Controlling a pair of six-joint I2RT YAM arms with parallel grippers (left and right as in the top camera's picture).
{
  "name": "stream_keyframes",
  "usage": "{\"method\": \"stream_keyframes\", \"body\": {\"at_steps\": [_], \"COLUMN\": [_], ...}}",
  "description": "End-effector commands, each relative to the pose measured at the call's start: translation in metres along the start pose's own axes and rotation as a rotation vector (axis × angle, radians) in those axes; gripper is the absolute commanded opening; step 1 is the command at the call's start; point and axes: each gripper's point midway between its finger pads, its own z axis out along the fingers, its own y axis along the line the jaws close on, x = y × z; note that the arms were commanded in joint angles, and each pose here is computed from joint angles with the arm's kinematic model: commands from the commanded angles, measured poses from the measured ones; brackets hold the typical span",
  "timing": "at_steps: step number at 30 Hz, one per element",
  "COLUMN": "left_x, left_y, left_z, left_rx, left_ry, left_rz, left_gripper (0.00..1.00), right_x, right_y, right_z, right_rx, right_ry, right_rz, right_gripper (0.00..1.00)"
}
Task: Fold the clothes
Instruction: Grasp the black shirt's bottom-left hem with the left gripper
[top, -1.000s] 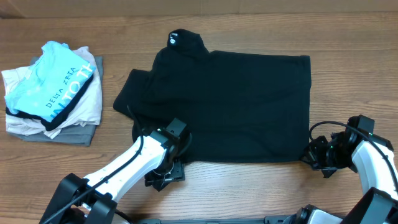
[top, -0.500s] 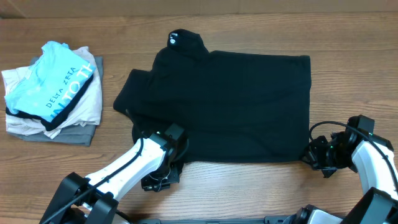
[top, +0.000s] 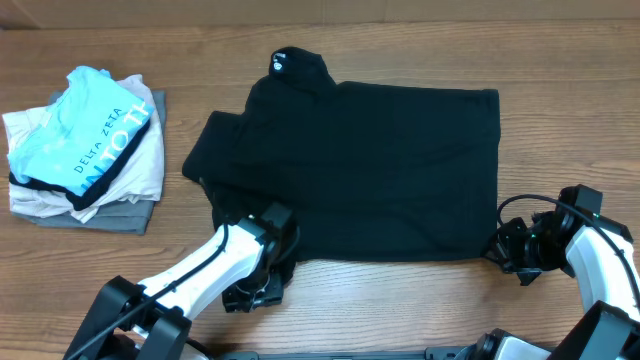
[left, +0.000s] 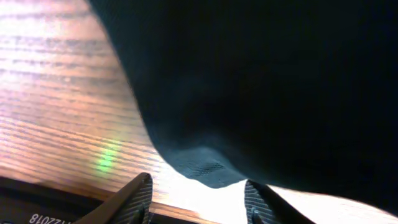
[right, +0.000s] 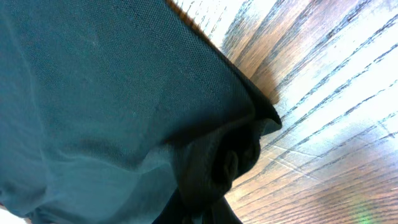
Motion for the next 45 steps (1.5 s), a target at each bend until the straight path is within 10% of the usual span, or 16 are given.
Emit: {"method": "stream_keyframes", "body": {"at_steps": [1, 7, 17, 26, 32, 37, 45], "left_x": [0.000, -0.001, -0.016, -0.009, 0.003, 0.004, -0.013], "left_y": [0.006, 0.006, 0.030, 0.007, 0.007, 0.011, 0.000], "left_z": [0.004, 0.003, -0.041, -0.014, 0.011, 0.015, 0.015], "left_rx": [-0.011, -0.009, -0.105, 0.026, 0.107, 0.103, 0.157], "left_ry": [0.012, 0.009, -0.039, 0.011, 0.094, 0.101, 0.037], "left_rz": [-0.046, -0.050, -0.084, -0.114, -0.186, -0.197, -0.192], "left_gripper": [0.47, 0.04, 0.04, 0.77, 0.72, 0.39, 0.44], "right_x": [-0.007, -0.008, -0.007, -0.008, -0.008, -0.008, -0.007], "right_y": [0.006, 0.006, 0.006, 0.006, 0.007, 0.006, 0.006], "right_z": [-0.005, -0.006, -0.005, -0.005, -0.006, -0.006, -0.005], "right_rx": [-0.015, -0.016, -0.015, -0.016, -0.017, -0.016, -0.016], "right_ry": [-0.025, -0.028, -0.027, -0.027, -0.029, -0.029, -0.027], "right_rz": [-0.017, -0.019, -0.040, -0.040, -0.041, -0.041, -0.044], "right_gripper": [0.04, 0.04, 0.04, 0.04, 0.05, 0.05, 0.05]}}
